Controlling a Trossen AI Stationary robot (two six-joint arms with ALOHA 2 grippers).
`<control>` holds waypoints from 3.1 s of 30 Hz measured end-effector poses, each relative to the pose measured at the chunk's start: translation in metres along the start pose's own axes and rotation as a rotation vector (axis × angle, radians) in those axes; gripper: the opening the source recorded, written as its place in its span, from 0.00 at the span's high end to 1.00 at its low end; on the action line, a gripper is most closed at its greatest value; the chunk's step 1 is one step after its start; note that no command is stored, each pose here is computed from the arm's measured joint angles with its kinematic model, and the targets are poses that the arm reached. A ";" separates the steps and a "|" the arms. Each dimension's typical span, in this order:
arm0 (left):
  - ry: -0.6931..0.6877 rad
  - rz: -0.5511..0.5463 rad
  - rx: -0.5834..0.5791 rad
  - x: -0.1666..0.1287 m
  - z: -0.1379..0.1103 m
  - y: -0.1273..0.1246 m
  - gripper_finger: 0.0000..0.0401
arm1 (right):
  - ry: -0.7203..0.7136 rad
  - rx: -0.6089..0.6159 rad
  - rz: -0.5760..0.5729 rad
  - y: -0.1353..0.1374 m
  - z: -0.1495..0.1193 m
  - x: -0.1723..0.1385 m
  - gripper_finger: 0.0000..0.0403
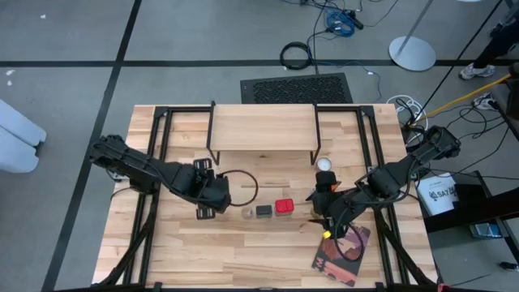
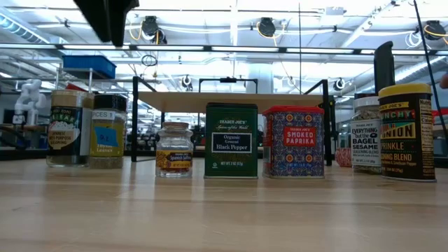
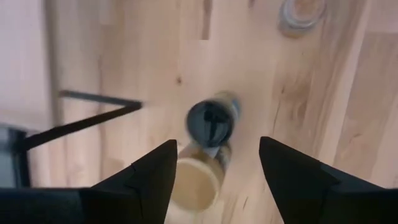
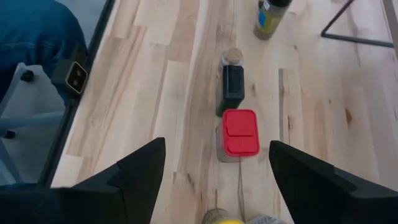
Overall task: Shelf spices
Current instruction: Put the dark yellow spice bottle into the center of the table
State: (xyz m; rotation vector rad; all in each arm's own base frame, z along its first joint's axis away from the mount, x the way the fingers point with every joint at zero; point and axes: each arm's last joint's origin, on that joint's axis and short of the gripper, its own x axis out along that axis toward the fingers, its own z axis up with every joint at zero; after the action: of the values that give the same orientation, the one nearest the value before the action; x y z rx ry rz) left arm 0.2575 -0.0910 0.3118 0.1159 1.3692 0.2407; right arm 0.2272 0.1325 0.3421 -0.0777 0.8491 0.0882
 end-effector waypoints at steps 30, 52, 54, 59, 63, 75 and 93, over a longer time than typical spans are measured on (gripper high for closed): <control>0.045 -0.001 0.079 0.082 -0.009 0.005 0.13 | -0.008 -0.052 -0.002 -0.001 0.001 0.000 0.32; 0.045 -0.091 0.075 0.087 -0.003 0.014 0.28 | -0.006 -0.052 0.001 -0.001 0.001 0.000 0.32; 0.043 -0.083 0.074 0.087 -0.003 0.014 0.28 | -0.006 -0.052 0.001 -0.001 0.001 0.000 0.32; 0.042 -0.079 0.069 0.087 -0.003 0.014 0.28 | -0.006 -0.052 0.001 -0.001 0.001 0.000 0.32; 0.046 -0.074 0.029 0.087 -0.003 0.014 0.28 | -0.006 -0.052 0.002 -0.001 0.001 0.000 0.32; 0.069 -0.066 -0.004 0.087 -0.005 0.015 0.28 | -0.006 -0.049 0.003 -0.001 0.001 0.000 0.32; 0.117 -0.078 -0.018 0.112 -0.021 0.011 0.28 | -0.006 -0.054 0.003 -0.001 0.001 0.000 0.32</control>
State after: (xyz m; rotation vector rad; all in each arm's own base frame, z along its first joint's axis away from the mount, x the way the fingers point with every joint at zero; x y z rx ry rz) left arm 0.2565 -0.0551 0.2027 0.0333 1.4839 0.1969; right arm 0.2284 0.1315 0.3430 -0.1265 0.8411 0.1136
